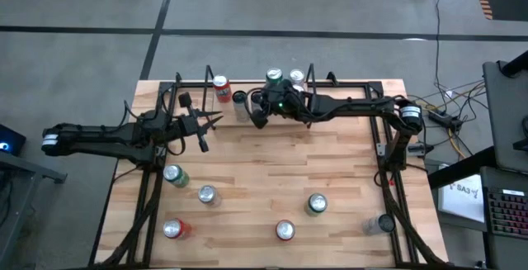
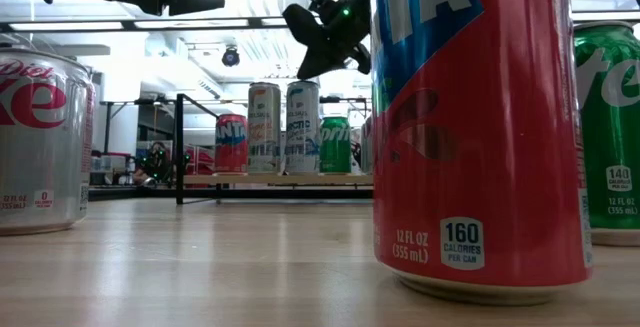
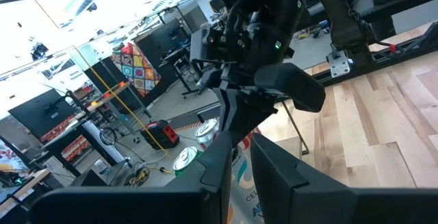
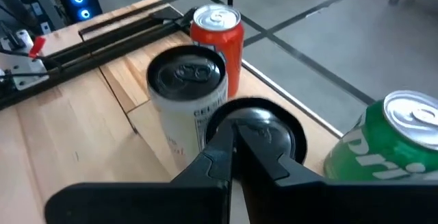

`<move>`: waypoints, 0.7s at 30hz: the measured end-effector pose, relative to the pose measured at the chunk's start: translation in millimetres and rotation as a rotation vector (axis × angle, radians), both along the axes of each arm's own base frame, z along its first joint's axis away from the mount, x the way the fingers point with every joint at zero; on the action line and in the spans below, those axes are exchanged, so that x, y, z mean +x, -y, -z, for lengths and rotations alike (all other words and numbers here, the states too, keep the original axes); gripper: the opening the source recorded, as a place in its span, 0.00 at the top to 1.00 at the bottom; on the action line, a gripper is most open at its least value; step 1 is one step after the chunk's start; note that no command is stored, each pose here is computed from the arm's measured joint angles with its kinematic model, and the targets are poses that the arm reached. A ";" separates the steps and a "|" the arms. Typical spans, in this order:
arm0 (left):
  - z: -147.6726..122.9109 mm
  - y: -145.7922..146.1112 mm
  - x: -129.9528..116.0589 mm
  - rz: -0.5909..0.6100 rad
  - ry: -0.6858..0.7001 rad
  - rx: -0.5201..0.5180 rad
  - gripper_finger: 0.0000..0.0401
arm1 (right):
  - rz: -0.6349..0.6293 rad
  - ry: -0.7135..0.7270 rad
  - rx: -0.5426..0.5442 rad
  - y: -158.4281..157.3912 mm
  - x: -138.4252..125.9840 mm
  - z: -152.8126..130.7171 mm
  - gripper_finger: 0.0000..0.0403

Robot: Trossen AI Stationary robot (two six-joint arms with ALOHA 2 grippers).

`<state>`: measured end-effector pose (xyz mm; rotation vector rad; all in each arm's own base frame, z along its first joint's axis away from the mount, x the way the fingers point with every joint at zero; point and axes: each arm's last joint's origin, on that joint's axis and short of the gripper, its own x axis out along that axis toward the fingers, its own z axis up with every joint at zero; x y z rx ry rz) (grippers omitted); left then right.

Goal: Sort soda cans
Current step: Put the left white blue soda can on the shelf

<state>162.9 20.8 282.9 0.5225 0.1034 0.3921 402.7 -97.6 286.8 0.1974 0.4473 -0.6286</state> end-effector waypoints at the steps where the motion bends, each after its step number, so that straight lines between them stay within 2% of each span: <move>1: 0.0 0.0 0.0 0.000 0.000 0.000 0.90 | -0.001 -0.007 0.002 -1.0 -0.3 1.9 0.97; 15: 0.1 0.0 0.0 0.000 -0.001 0.000 0.90 | -0.029 -0.055 -0.022 -4.7 -3.3 1.2 0.97; 21: 0.1 0.0 0.0 0.000 -0.001 0.000 0.90 | -0.046 -0.044 -0.052 -4.8 -1.8 -12.9 0.97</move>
